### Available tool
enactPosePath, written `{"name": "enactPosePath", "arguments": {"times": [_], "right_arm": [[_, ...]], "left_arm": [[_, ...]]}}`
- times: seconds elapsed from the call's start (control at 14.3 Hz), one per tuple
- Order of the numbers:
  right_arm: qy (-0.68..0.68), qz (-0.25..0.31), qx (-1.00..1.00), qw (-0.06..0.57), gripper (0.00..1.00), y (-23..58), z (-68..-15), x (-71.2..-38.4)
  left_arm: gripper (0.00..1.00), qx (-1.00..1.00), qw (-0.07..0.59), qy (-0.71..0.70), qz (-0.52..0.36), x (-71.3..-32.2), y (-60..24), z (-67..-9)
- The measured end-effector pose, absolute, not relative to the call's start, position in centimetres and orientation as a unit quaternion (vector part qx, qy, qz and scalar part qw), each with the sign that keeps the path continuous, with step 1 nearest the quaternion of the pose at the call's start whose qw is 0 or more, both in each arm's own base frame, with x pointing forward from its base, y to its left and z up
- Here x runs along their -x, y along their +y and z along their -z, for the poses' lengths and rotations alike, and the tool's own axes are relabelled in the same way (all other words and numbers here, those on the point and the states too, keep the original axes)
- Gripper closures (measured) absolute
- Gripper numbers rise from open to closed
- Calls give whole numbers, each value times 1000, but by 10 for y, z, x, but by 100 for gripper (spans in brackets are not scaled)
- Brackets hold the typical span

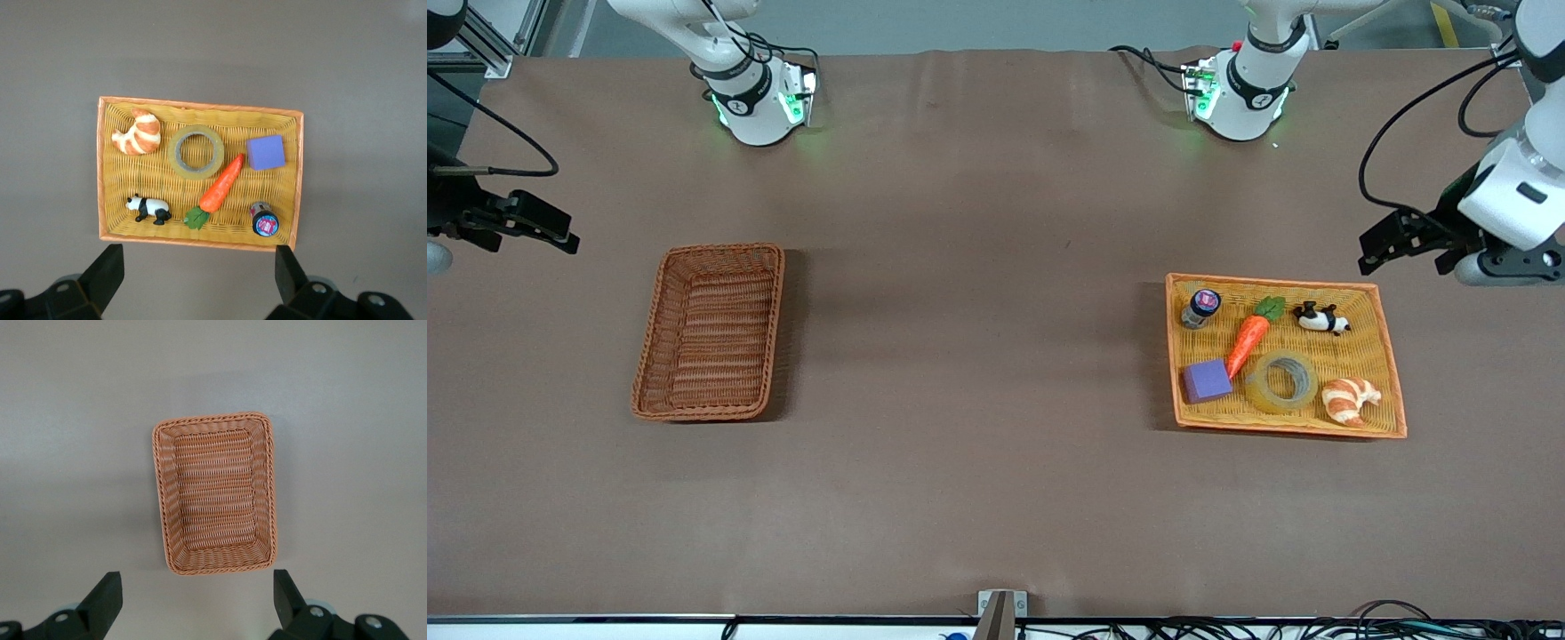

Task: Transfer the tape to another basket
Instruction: 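Move the left gripper over the yellow tape roll in the tray, then lower the left gripper and grasp the tape roll's rim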

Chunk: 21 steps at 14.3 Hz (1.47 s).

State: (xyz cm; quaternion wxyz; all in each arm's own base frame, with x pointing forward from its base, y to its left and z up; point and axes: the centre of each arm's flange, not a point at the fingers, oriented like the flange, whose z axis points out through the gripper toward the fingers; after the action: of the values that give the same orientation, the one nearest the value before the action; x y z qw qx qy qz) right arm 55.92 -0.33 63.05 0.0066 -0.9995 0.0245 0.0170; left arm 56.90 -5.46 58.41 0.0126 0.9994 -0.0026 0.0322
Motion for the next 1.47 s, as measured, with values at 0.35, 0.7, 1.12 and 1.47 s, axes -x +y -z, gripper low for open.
{"name": "enactPosePath", "arguments": {"times": [0.35,0.7,1.12,1.47], "right_arm": [[24,-18,1000,7,0,-3,-630,-559],[24,-18,1000,7,0,-3,-630,-559],[24,-19,1000,7,0,-3,-630,-559],[24,-19,1000,7,0,-3,-630,-559]], "left_arm": [[0,-1000,11,8,-12,-603,-27,-520],[1,-1000,12,13,15,-617,0,-421],[5,-999,4,9,46,-626,3,-327],[5,-999,-7,-1,52,-632,4,-274]]}}
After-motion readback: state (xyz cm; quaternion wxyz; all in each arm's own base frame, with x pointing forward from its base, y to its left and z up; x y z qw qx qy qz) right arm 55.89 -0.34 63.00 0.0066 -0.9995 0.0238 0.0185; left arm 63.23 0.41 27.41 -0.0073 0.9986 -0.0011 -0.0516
